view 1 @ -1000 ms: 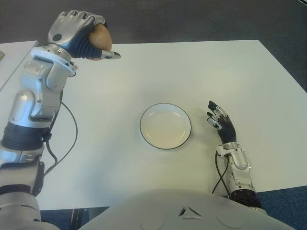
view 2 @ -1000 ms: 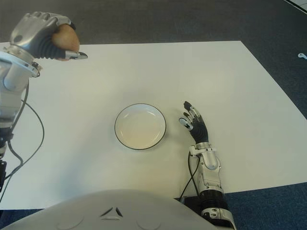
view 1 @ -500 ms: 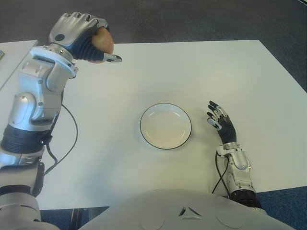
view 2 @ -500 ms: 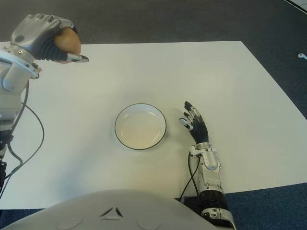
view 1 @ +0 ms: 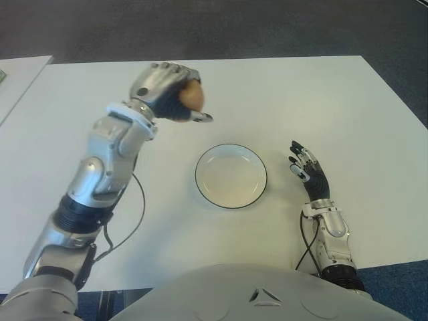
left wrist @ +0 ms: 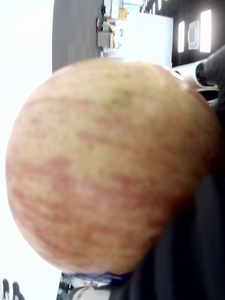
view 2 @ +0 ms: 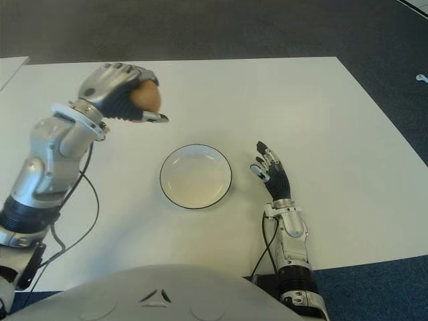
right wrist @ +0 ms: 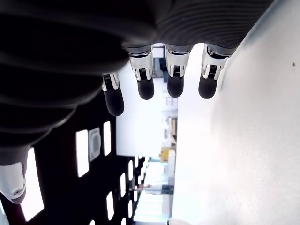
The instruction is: Put the apples into the plate.
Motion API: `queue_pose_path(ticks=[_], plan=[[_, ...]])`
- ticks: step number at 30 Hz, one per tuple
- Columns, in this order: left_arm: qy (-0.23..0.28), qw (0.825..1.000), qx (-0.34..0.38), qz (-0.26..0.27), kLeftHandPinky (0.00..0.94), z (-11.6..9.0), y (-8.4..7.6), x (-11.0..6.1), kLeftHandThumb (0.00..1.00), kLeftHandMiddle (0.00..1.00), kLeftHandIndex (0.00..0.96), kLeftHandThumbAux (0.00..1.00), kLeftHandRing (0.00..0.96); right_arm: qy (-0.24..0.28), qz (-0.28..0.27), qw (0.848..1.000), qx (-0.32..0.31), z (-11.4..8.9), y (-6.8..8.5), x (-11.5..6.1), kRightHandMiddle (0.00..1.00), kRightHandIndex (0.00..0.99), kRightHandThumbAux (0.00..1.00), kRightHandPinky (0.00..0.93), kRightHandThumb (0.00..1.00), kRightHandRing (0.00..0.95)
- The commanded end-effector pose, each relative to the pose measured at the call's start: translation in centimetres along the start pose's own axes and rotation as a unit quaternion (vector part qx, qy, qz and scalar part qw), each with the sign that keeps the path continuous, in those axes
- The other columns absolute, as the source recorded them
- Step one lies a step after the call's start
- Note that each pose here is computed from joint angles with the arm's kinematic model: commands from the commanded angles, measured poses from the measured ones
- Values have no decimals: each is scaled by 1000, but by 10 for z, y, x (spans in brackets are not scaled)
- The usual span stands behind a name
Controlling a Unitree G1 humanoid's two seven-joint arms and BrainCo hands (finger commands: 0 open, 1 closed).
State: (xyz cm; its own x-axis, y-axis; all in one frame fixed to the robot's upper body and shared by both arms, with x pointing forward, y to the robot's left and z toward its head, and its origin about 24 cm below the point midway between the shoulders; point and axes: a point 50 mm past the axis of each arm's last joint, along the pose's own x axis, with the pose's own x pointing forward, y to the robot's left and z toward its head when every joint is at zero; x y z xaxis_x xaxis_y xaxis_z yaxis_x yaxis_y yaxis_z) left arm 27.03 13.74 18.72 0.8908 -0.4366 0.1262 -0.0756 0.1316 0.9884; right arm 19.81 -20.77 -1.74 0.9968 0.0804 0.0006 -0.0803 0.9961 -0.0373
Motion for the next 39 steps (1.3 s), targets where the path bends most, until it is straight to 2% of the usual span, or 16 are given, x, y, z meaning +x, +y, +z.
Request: queue_pose_path(ticks=[1, 2, 4, 5, 7, 10, 19, 34, 39], plan=[[-13, 1000, 2, -6, 706, 1, -15, 5, 756, 857, 443, 696, 837, 96, -3, 995, 30, -34, 12, -28, 85, 160, 498, 51, 137, 32], [-15, 1000, -4, -13, 692, 1, -22, 7, 756, 856, 443, 696, 834, 96, -3, 995, 30, -34, 12, -28, 85, 160, 497, 49, 136, 32], [-17, 1000, -11, -18, 600, 3, -29, 12, 758, 853, 443, 695, 815, 96, -2, 995, 30, -34, 12, -28, 82, 156, 498, 43, 134, 29], [-18, 1000, -13, -19, 538, 3, -31, 13, 845, 851, 449, 691, 807, 96, -1, 995, 30, -34, 13, -28, 81, 153, 499, 42, 133, 27], [-24, 999, -18, -16, 488, 9, -32, 14, 920, 850, 454, 688, 807, 95, -1, 995, 33, -34, 13, -28, 78, 147, 505, 49, 134, 27], [-28, 999, -23, -14, 455, 11, -35, 15, 974, 855, 458, 685, 817, 94, -1, 995, 36, -34, 14, -28, 75, 141, 513, 63, 139, 29], [-75, 997, -19, -11, 438, 29, -48, 13, 999, 852, 459, 683, 832, 95, 0, 995, 39, -33, 15, -29, 80, 140, 508, 57, 137, 35], [-95, 994, -43, -33, 437, 44, -72, 14, 1000, 832, 460, 682, 825, 95, -1, 994, 47, -34, 16, -30, 86, 148, 518, 53, 146, 32], [-94, 992, -54, -61, 437, 47, -87, 14, 1000, 833, 460, 682, 825, 94, 0, 995, 46, -33, 16, -30, 91, 149, 520, 60, 150, 41]])
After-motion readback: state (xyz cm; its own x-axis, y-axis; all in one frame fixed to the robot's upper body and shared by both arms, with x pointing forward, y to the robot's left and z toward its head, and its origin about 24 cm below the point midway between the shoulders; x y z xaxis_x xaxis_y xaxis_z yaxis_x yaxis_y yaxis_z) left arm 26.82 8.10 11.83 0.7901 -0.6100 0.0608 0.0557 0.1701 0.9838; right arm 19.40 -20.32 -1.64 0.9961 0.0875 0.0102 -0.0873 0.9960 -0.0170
